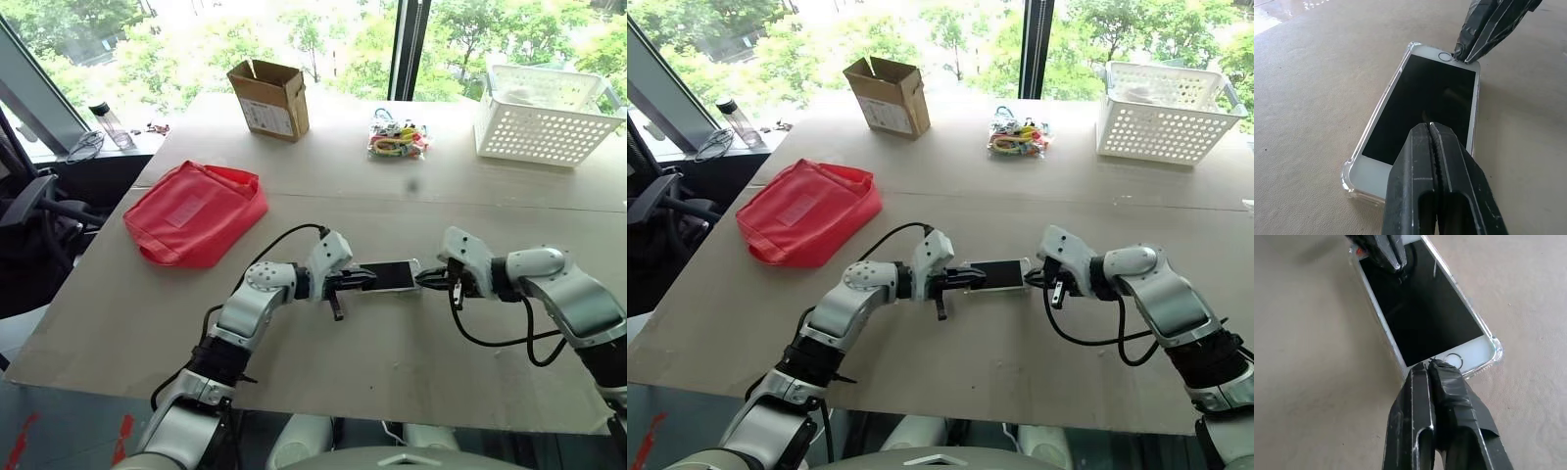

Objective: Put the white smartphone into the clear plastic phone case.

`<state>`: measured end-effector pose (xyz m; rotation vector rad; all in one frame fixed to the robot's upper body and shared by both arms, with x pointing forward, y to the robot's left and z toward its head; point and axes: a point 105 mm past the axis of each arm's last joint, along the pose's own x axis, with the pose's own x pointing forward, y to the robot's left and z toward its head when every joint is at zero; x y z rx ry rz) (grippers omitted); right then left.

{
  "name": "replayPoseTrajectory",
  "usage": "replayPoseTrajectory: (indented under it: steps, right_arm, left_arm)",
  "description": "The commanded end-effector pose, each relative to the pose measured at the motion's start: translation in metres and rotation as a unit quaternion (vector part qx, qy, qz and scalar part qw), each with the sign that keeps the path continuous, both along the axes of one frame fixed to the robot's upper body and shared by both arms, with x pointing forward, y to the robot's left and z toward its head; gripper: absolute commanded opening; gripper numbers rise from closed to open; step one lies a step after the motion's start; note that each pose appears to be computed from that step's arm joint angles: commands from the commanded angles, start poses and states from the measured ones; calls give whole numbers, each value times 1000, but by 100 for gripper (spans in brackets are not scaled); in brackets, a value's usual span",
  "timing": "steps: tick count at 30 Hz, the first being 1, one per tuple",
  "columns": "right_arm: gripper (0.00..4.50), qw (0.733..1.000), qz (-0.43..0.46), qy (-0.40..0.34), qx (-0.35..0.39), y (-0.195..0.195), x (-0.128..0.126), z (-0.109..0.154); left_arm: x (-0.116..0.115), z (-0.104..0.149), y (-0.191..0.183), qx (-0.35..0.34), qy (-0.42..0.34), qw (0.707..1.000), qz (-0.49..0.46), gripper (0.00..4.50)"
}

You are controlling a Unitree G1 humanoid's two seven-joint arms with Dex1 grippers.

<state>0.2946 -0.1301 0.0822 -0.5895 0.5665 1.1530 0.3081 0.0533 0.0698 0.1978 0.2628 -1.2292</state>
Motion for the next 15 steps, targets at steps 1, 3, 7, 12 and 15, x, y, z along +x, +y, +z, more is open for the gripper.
replayPoseTrajectory:
  steps: [1, 3, 7, 12, 15]
  right_arm:
    - [0, 992, -1, 91, -84, -17, -17, -54]
    - [0, 990, 14, 105, -98, -19, -21, -59]
    - [0, 999, -9, 34, -19, -5, 1, -38]
    - [27, 959, -130, -172, 183, 0, 52, 46]
    - [131, 935, -171, -215, 222, -10, 53, 67]
  left_arm:
    - [0, -2, 0, 5, 2, 1000, 3, 5]
    - [0, -1, 0, 5, 1, 1000, 6, 5]
    - [1, 7, 3, -19, -14, 999, 26, 5]
    - [20, 52, 21, -120, -96, 980, 128, 1]
    - [39, 79, 57, -156, -163, 942, 247, 0]
